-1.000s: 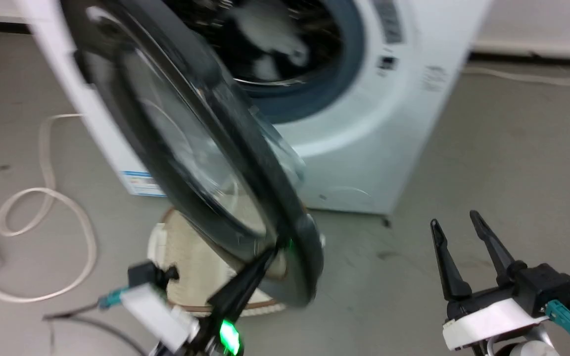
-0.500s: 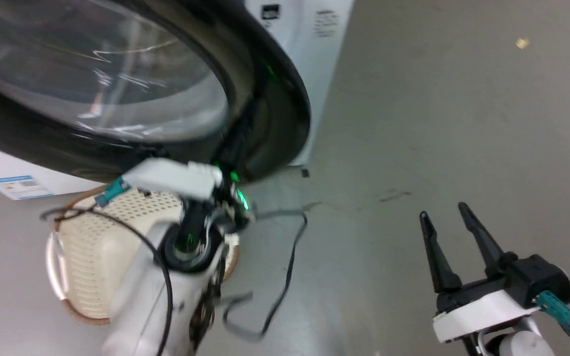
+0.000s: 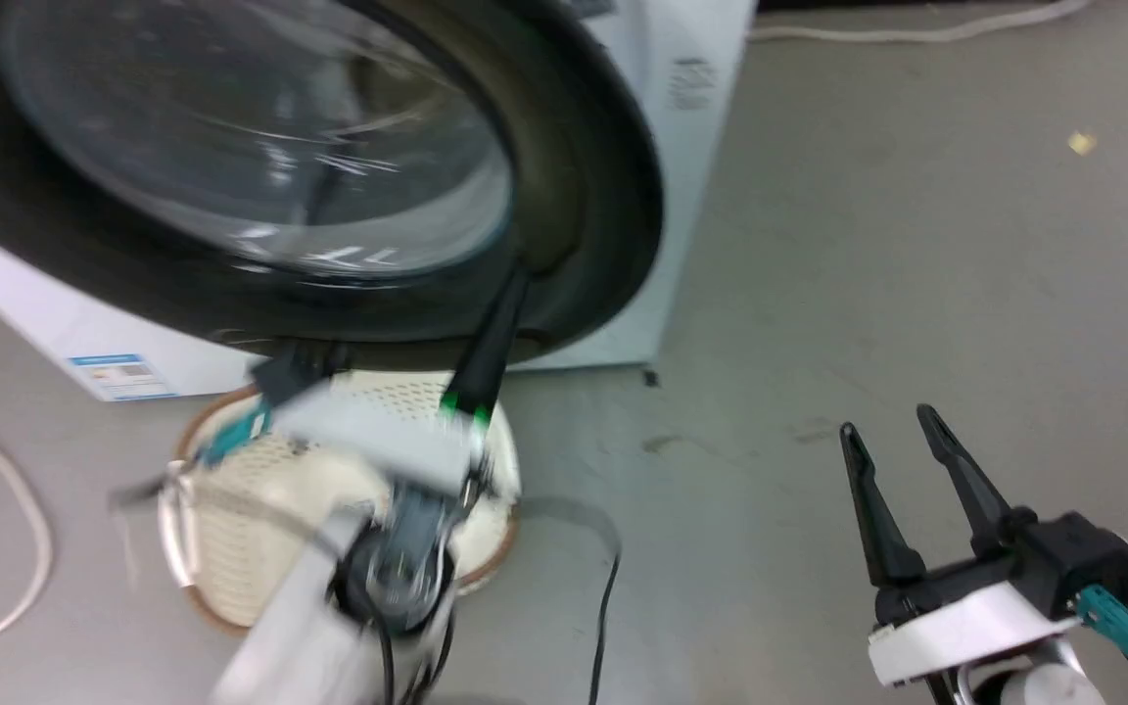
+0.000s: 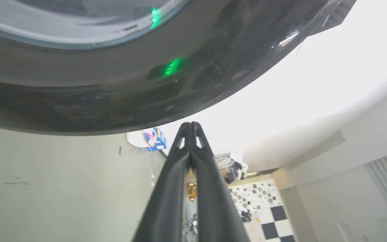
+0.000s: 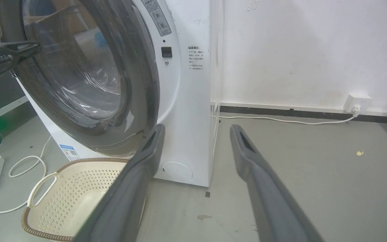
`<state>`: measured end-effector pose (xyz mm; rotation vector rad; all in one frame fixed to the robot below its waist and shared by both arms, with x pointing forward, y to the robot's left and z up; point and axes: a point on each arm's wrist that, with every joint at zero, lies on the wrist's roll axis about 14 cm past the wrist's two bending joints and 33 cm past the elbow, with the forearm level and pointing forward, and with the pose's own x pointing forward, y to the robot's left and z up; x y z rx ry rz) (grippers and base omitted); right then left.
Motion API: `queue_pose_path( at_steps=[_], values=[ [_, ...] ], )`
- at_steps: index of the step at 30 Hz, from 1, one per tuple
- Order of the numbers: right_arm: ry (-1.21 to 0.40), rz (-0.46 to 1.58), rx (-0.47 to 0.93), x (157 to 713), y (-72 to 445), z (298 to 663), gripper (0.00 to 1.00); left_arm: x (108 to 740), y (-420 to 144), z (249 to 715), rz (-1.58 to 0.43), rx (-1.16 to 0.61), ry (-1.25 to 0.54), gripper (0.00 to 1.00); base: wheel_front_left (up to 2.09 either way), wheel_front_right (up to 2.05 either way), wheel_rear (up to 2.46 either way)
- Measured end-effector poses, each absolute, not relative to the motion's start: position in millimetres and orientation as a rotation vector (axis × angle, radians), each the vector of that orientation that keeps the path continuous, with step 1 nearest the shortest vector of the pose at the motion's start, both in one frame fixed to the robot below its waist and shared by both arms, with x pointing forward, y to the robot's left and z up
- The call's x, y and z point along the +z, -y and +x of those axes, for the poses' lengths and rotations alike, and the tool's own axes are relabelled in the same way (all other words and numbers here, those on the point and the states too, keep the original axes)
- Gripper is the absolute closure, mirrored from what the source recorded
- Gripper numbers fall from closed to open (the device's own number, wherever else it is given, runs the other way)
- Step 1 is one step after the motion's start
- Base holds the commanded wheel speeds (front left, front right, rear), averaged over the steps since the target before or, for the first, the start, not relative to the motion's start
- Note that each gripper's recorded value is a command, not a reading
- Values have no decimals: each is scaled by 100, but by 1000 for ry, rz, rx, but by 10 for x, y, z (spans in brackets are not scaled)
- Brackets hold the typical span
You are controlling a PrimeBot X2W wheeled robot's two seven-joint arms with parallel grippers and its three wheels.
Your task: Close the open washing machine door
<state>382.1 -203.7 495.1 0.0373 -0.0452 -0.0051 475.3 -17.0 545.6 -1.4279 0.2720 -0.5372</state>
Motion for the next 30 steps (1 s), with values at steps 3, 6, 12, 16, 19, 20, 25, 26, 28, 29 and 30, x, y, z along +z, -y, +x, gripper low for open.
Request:
queue_pose_path(
  at_steps=[3, 6, 12, 16, 19, 20, 25, 26, 28, 29, 30],
  values=[
    [54, 42, 28, 4974, 1923, 3817, 0, 5383, -145, 4508, -1297, -501, -208, 0, 0, 0, 0],
    [79, 52, 88, 5053, 1722, 3788, 0, 5268, -811, 4150, -953, -412, -75, 0, 0, 0, 0],
    [119, 61, 176, 5185, 1434, 3792, 0, 5476, -1663, 3910, -447, -209, 137, 0, 0, 0, 0],
    [131, 65, 235, 5232, 1242, 3785, 0, 5556, -1808, 3674, -178, -126, 198, 0, 0, 0, 0],
    [129, 67, 277, 5229, 1105, 3779, 0, 5481, -1827, 3528, -41, -100, 187, 0, 0, 0, 0],
    [127, 68, 291, 5224, 1059, 3780, 0, 5449, -1840, 3490, -15, -90, 180, 0, 0, 0, 0],
    [93, 58, 359, 5132, 869, 3804, 100, 5342, -1876, 3423, 18, -41, 154, 0, 0, 0, 0],
    [85, 53, 375, 5109, 833, 3813, 100, 5305, -1887, 3422, 24, -33, 142, 0, 0, 0, 0],
    [75, 40, 408, 5086, 759, 3862, 100, 5230, -1916, 3426, 30, -18, 119, 0, 0, 0, 0],
    [77, 30, 427, 5094, 719, 3905, 100, 5195, -1926, 3431, 29, -11, 108, 0, 0, 0, 0],
    [79, 20, 450, 5108, 670, 3958, 100, 5156, -1934, 3439, 27, -4, 96, 0, 0, 0, 0]
  ],
)
